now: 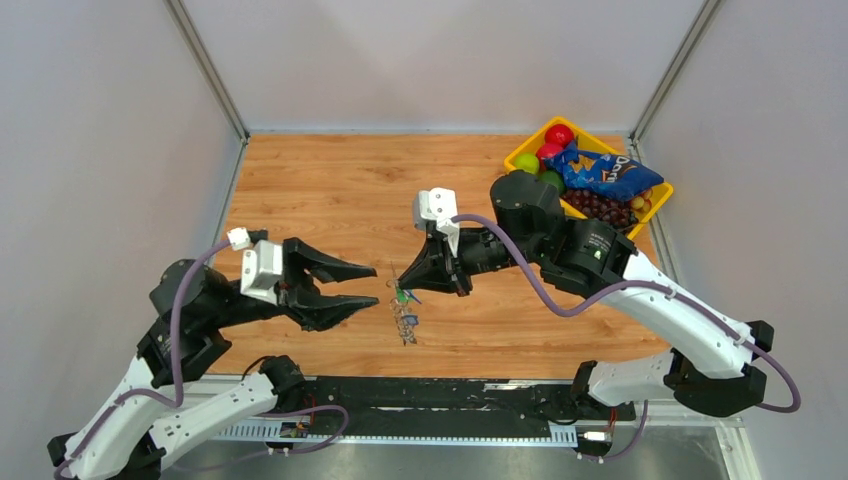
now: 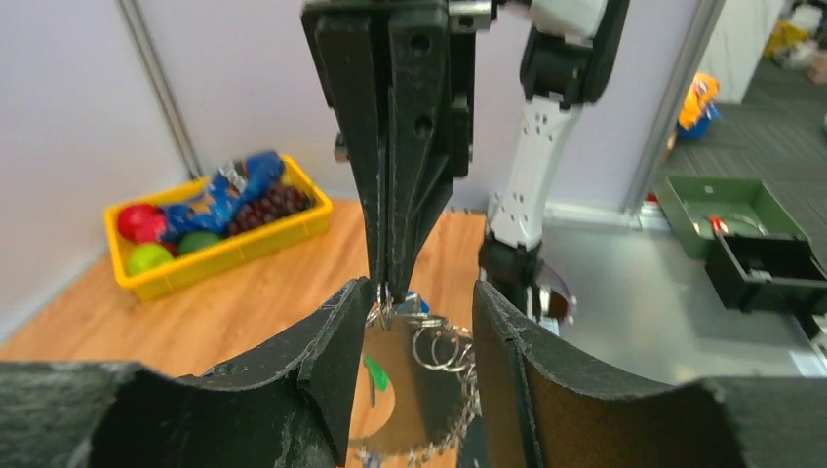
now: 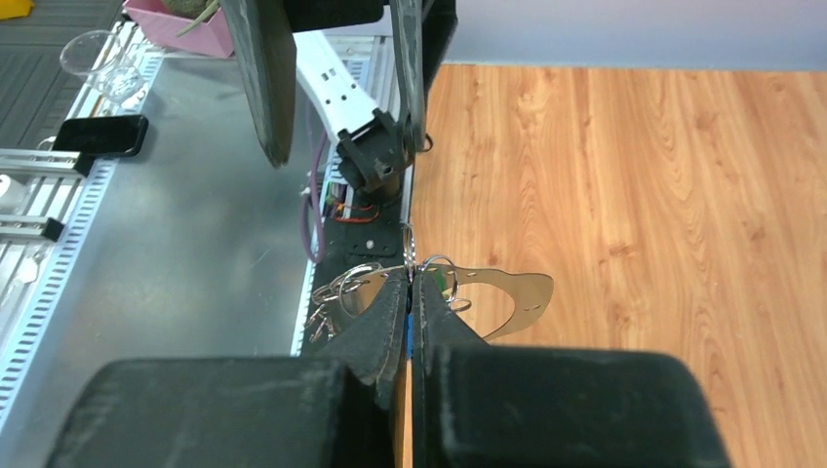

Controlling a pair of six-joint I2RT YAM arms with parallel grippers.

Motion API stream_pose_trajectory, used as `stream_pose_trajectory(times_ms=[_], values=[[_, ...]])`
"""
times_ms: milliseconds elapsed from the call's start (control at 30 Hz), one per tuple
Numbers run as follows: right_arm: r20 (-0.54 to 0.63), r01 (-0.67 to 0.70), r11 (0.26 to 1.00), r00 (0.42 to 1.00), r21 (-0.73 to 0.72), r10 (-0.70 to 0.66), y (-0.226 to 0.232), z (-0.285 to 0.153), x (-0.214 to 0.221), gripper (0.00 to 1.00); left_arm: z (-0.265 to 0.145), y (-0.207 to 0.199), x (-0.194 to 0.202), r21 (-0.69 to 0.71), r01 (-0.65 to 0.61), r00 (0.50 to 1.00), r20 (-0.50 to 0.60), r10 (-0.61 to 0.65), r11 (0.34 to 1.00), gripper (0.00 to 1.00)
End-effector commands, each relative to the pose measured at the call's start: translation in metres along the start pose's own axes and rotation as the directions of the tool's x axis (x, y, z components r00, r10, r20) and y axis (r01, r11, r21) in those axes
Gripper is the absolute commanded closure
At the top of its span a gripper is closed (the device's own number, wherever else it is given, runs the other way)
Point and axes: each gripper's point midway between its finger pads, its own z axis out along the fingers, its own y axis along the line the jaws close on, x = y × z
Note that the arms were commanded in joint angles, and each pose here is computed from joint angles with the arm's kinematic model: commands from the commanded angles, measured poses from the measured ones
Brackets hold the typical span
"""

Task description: Put the keys on the keyring

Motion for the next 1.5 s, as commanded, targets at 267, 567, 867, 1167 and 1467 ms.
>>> stream_pose_trajectory(times_ms=[267, 567, 867, 1167, 1467], values=[[-0.08, -0.085, 0.993, 0.994, -0.078, 0.079, 0.015, 0.003, 0.014, 1.0, -0.006, -0.013, 0.047, 0.062, 0.12, 0.95, -0.296, -0.097, 0.991, 0.53], [-0.13, -0.129, 0.988, 0.985, -0.091, 0.116, 0.012, 0.015, 0.026, 1.0, -0.007, -0.013, 0.059, 0.064, 0.15, 0.922, -0.368, -0.117, 0.987, 0.53], [-0.127, -0.136, 0.986, 0.984, -0.095, 0.124, 0.01, 0.02, 0.025, 1.0, -0.007, -0.005, 0.071, 0.035, 0.144, 0.901, -0.419, -0.116, 0.989, 0.55], [-0.13, -0.138, 0.985, 0.984, -0.102, 0.124, 0.011, 0.023, 0.024, 1.0, -0.008, 0.003, 0.076, 0.003, 0.116, 0.895, -0.435, -0.103, 0.993, 0.56], [-0.155, -0.139, 0.983, 0.981, -0.12, 0.12, 0.018, 0.026, 0.032, 1.0, -0.008, 0.009, 0.063, -0.026, 0.073, 0.911, -0.404, -0.077, 0.997, 0.55]])
